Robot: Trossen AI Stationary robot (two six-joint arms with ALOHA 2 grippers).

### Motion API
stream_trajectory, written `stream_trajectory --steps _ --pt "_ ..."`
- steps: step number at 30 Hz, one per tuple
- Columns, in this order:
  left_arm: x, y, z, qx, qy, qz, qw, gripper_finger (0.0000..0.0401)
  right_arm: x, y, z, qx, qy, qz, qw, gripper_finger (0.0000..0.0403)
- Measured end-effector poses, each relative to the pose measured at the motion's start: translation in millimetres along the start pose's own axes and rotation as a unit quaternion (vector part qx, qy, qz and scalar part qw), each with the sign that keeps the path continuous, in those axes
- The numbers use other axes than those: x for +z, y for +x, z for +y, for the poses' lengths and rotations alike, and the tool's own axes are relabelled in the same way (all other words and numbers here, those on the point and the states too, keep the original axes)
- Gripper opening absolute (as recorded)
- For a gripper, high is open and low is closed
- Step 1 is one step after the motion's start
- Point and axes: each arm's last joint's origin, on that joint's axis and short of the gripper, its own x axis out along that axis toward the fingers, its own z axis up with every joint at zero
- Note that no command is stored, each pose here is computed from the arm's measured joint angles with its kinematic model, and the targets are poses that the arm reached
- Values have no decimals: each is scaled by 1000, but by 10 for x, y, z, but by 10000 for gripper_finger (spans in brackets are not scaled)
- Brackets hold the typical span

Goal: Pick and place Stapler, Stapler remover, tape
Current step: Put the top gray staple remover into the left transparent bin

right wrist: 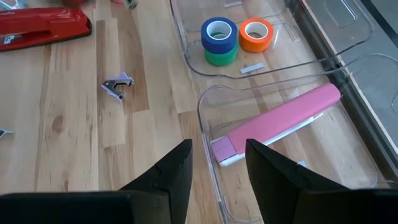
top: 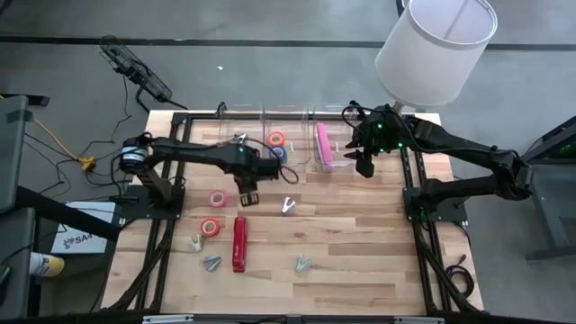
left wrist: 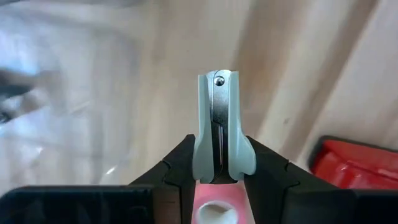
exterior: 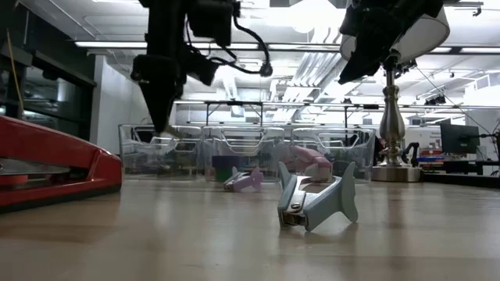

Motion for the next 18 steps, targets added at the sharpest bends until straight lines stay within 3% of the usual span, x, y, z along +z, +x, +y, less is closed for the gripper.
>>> stream_trajectory --steps 10,18 --pt "-177 -347 592 66 -95 -59 992 103 0 0 -2 -4 0 0 1000 140" --pt "-95 -245 1044 86 -172 -83 978 103 15 -1 -14 -21 -9 -5 1000 140"
